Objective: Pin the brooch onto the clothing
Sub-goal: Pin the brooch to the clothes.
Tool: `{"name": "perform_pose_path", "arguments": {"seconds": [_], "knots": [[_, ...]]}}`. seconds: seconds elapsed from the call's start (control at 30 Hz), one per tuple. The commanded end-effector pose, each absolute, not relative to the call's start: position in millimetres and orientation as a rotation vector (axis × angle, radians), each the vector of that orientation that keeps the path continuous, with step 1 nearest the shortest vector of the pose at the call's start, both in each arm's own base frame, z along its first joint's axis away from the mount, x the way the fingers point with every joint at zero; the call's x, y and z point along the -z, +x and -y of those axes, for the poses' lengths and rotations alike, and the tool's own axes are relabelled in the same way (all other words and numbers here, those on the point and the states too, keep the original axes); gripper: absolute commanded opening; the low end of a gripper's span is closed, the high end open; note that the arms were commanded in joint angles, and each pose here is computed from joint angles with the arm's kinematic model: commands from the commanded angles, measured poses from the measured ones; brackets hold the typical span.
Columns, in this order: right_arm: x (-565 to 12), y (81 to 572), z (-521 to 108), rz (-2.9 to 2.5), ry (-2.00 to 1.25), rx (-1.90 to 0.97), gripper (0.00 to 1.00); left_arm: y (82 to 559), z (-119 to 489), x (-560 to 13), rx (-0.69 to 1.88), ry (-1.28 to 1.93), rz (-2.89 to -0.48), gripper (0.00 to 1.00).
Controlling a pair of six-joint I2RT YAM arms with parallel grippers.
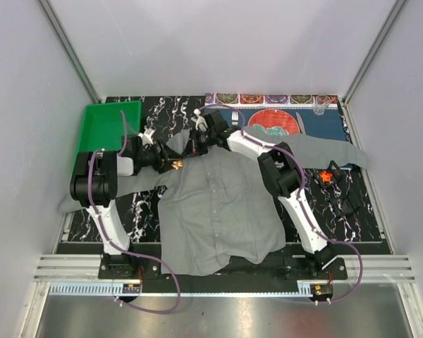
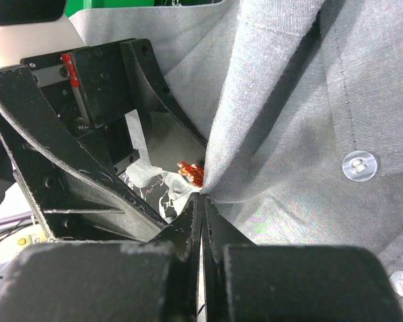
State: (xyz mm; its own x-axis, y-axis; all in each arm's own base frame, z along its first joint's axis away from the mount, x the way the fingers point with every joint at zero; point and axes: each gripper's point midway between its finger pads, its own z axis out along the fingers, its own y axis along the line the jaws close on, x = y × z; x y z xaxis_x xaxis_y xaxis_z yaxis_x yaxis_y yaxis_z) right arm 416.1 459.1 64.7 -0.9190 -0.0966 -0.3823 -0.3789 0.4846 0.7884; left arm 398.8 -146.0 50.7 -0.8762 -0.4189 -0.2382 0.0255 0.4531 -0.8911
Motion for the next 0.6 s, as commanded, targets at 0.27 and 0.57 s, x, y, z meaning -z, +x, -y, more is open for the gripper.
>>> {"name": "perform_pose_path", "arguments": {"seconds": [0.27, 0.57], "knots": [[-105.7, 427.6, -460.5, -2.328, -0.44, -1.381, 0.0, 401.5, 137.0, -83.4, 1.378, -0.259, -2.169, 0.71], [-96.2, 432.2, -461.7, -2.33, -0.447, -1.37, 0.0, 402.2, 129.3, -76.2, 1.369, -0.309, -2.184, 0.56]]}}
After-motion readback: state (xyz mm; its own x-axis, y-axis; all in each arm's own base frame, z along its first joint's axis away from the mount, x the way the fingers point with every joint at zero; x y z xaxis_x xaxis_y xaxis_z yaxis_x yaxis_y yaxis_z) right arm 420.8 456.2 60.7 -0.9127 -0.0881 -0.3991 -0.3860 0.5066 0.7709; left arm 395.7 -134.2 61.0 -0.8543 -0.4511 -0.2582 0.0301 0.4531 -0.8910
